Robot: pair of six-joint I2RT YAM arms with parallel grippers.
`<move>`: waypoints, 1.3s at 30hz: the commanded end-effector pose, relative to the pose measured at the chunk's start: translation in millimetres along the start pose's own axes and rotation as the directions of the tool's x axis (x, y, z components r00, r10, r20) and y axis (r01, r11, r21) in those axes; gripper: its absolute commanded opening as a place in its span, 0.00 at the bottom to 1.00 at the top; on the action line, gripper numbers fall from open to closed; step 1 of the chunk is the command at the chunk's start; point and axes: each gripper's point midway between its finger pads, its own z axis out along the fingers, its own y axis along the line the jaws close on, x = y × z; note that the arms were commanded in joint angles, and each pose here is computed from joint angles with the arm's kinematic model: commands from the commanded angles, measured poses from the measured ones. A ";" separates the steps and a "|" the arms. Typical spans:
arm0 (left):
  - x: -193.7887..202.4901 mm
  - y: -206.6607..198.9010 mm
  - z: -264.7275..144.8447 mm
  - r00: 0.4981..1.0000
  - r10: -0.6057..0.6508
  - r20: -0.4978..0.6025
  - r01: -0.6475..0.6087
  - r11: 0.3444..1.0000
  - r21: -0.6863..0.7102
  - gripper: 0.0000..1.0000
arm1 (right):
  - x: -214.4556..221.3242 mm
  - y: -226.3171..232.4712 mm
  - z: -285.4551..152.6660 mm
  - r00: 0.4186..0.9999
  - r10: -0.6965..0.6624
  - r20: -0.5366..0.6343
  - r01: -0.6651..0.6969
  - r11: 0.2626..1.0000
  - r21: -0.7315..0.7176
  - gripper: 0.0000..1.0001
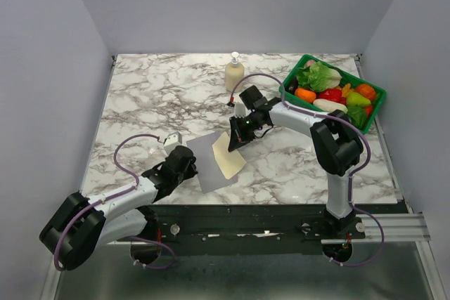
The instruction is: Place the letter into the envelope and seal it
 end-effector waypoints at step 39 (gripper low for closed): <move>2.1 12.3 2.3 1.000 0.026 -0.010 -0.027 0.998 -0.061 0.07 | 1.1 2.9 3.4 0.995 -0.072 -0.075 0.071 0.997 -0.018 0.01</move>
